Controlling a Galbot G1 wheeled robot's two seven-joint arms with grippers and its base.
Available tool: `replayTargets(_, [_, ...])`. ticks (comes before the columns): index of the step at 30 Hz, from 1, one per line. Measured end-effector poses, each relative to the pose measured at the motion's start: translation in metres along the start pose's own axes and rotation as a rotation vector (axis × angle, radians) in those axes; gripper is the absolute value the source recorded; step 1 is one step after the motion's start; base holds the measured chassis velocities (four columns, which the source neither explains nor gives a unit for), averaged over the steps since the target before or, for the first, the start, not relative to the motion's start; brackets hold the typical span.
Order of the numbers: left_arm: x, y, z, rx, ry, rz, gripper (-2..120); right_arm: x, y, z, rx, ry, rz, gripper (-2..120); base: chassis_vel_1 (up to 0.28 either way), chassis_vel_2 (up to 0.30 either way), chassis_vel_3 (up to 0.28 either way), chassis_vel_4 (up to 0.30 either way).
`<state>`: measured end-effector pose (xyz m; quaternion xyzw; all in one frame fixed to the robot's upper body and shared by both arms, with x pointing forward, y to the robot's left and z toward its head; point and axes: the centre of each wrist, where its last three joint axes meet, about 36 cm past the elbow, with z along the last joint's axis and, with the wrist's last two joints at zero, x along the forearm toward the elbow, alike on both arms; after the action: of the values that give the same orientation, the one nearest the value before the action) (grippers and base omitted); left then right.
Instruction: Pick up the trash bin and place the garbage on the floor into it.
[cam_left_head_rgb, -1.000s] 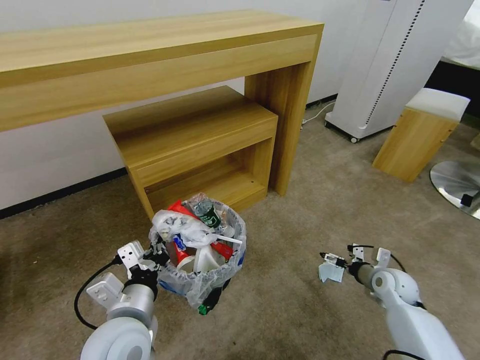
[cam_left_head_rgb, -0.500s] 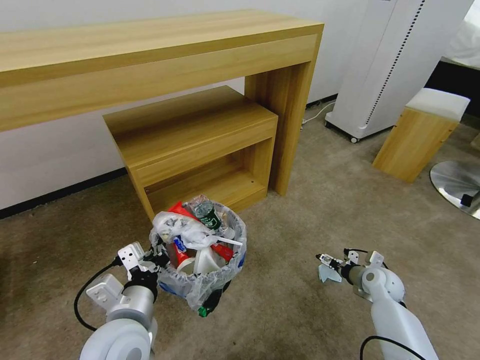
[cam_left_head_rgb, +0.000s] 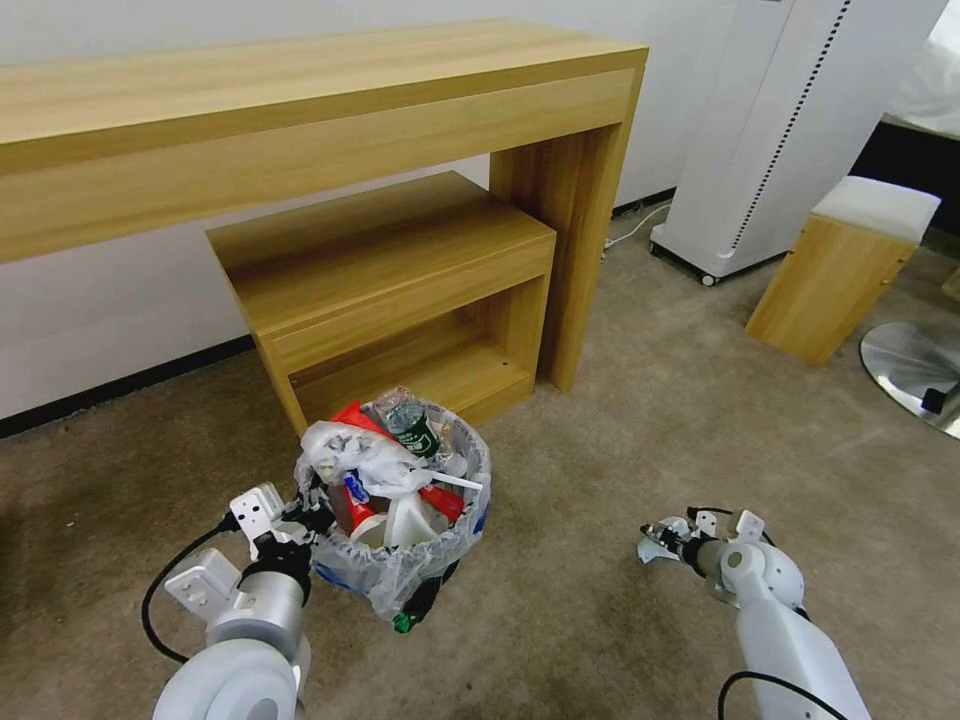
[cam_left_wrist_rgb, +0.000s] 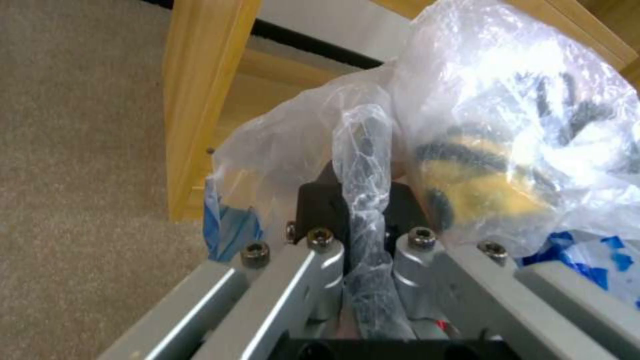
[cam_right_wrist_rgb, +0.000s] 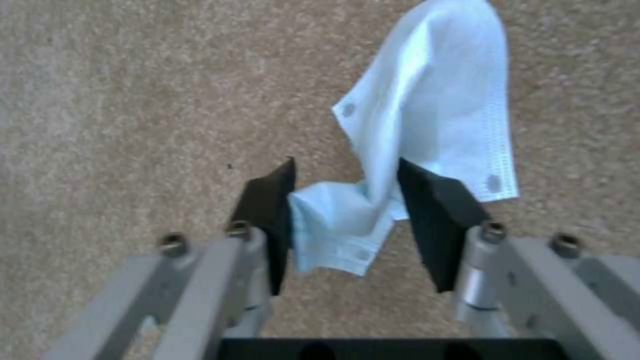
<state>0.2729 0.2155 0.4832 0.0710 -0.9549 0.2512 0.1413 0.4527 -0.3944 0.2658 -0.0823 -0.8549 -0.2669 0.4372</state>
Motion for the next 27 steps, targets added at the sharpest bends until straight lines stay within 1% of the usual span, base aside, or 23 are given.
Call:
replayTargets(1, [0.0, 0.0, 0.0, 0.0, 0.0, -0.001, 3, 0.001, -0.002, 0.0, 0.005, -0.005, 0.004, 30, 0.0, 0.0, 0.0, 0.0])
replayTargets(3, [0.0, 0.0, 0.0, 0.0, 0.0, -0.001, 3, 0.002, -0.003, -0.001, 0.007, -0.007, 0.005, 28, 0.0, 0.0, 0.0, 0.0])
replayTargets(4, [0.0, -0.001, 0.0, -0.001, 0.0, -0.002, 3, 0.002, -0.003, -0.001, 0.009, -0.01, 0.007, 25, 0.0, 0.0, 0.0, 0.0])
replayTargets(5, [0.0, -0.001, 0.001, -0.001, -0.001, -0.004, 3, 0.004, -0.004, -0.001, 0.018, -0.019, 0.012, 15, 0.0, 0.0, 0.0, 0.0])
replayTargets(6, [0.0, -0.001, 0.001, -0.001, -0.001, -0.004, 3, 0.004, -0.004, -0.001, 0.018, -0.019, 0.012, 15, 0.0, 0.0, 0.0, 0.0])
replayTargets(8, [0.001, -0.001, 0.001, -0.003, -0.002, -0.006, 3, 0.007, -0.006, -0.001, 0.033, -0.034, 0.018, 4, 0.0, 0.0, 0.0, 0.0])
replayTargets(9, [0.002, -0.001, 0.001, -0.003, -0.002, -0.006, 3, 0.007, -0.006, -0.001, 0.038, -0.037, 0.019, 1, 0.0, 0.0, 0.0, 0.0])
replayTargets(14, [0.001, -0.001, 0.002, -0.002, 0.002, -0.011, 3, 0.014, -0.005, 0.0, 0.063, -0.061, 0.008, 0, 0.0, 0.0, 0.0, 0.0])
replayTargets(17, [-0.002, 0.001, 0.004, -0.001, 0.007, -0.018, 3, 0.032, 0.008, 0.0, 0.116, -0.131, -0.062, 0, 0.0, 0.0, 0.0, 0.0])
replayTargets(18, [-0.002, 0.001, 0.004, -0.001, 0.007, -0.018, 3, 0.032, 0.008, 0.0, 0.116, -0.131, -0.062, 0, 0.0, 0.0, 0.0, 0.0])
replayTargets(19, [-0.004, 0.001, 0.004, 0.004, 0.009, -0.021, 3, 0.045, 0.018, 0.001, 0.149, -0.203, -0.15, 0, 0.0, 0.0, 0.0, 0.0])
replayTargets(21, [-0.006, 0.002, 0.006, 0.009, 0.016, -0.025, 3, 0.059, 0.029, 0.001, 0.202, -0.32, -0.275, 0, 0.0, 0.0, 0.0, 0.0])
replayTargets(22, [-0.006, 0.002, 0.006, 0.009, 0.016, -0.025, 3, 0.059, 0.029, 0.001, 0.202, -0.32, -0.275, 0, 0.0, 0.0, 0.0, 0.0])
replayTargets(23, [-0.007, 0.003, 0.008, 0.011, 0.021, -0.029, 3, 0.071, 0.041, -0.002, 0.247, -0.408, -0.373, 0, 0.0, 0.0, 0.0, 0.0])
replayTargets(24, [-0.008, 0.003, 0.01, 0.015, 0.028, -0.032, 3, 0.09, 0.06, -0.008, 0.301, -0.534, -0.511, 0, 0.0, 0.0, 0.0, 0.0])
replayTargets(25, [-0.008, 0.003, 0.01, 0.015, 0.028, -0.032, 3, 0.09, 0.06, -0.008, 0.301, -0.534, -0.511, 0, 0.0, 0.0, 0.0, 0.0])
replayTargets(26, [-0.008, 0.003, 0.011, 0.016, 0.031, -0.032, 3, 0.094, 0.067, -0.01, 0.317, -0.578, -0.562, 0, 0.0, 0.0, 0.0, 0.0])
replayTargets(27, [-0.009, 0.001, 0.014, 0.022, 0.039, -0.029, 3, 0.103, 0.082, -0.014, 0.358, -0.675, -0.701, 0, 0.0, 0.0, 0.0, 0.0])
